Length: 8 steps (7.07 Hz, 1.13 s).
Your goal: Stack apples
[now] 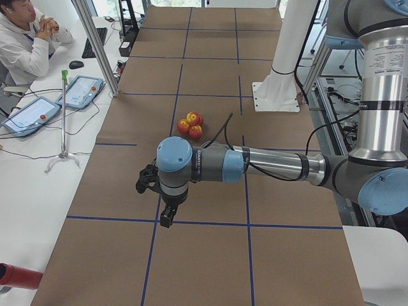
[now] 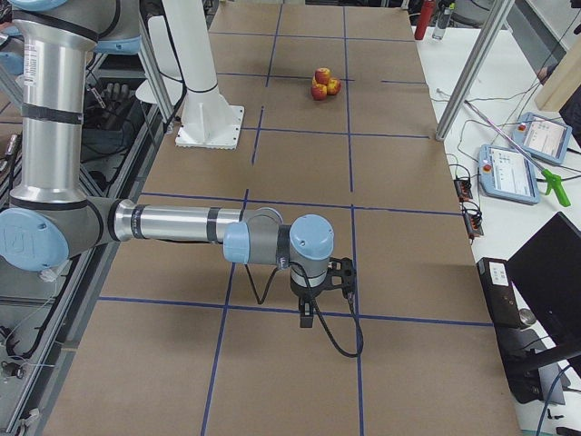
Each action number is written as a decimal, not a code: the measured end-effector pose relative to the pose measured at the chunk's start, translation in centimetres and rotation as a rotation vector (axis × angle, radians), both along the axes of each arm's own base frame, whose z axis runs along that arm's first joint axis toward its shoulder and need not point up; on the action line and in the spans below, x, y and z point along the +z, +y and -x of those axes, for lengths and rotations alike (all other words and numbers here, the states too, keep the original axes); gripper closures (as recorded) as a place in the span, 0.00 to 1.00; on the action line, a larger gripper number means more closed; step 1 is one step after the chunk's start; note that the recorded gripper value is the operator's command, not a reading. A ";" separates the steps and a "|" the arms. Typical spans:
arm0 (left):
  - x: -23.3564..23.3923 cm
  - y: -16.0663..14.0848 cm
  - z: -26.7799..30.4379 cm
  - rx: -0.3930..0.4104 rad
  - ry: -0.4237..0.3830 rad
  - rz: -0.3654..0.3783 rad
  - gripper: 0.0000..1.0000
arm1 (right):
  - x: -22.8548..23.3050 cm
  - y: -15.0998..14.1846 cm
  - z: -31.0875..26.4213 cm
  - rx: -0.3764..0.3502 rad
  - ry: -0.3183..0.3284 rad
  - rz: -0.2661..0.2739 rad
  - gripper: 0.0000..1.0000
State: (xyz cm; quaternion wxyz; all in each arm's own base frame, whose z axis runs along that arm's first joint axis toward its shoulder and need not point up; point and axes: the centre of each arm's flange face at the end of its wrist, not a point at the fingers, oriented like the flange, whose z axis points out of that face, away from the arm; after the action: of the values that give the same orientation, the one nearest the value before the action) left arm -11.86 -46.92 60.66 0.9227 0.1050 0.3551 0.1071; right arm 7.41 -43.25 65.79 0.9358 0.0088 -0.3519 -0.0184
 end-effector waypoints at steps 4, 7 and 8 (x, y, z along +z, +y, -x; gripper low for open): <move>-0.2 -0.4 -0.1 0.004 -0.002 -0.006 0.00 | 0.0 0.0 0.0 0.001 0.000 0.000 0.00; -0.2 -0.7 -0.7 0.017 -0.005 -0.007 0.00 | 0.0 0.0 0.0 0.000 0.000 0.000 0.00; -0.1 -0.7 -0.9 0.020 -0.005 -0.005 0.00 | 0.0 0.0 0.0 0.000 0.000 0.000 0.00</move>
State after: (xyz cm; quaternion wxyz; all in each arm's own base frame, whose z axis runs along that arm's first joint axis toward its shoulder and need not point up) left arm -10.99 -47.66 60.52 0.9222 0.1034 0.3537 0.1175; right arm 7.41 -43.25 65.79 0.9358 0.0088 -0.3519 -0.0185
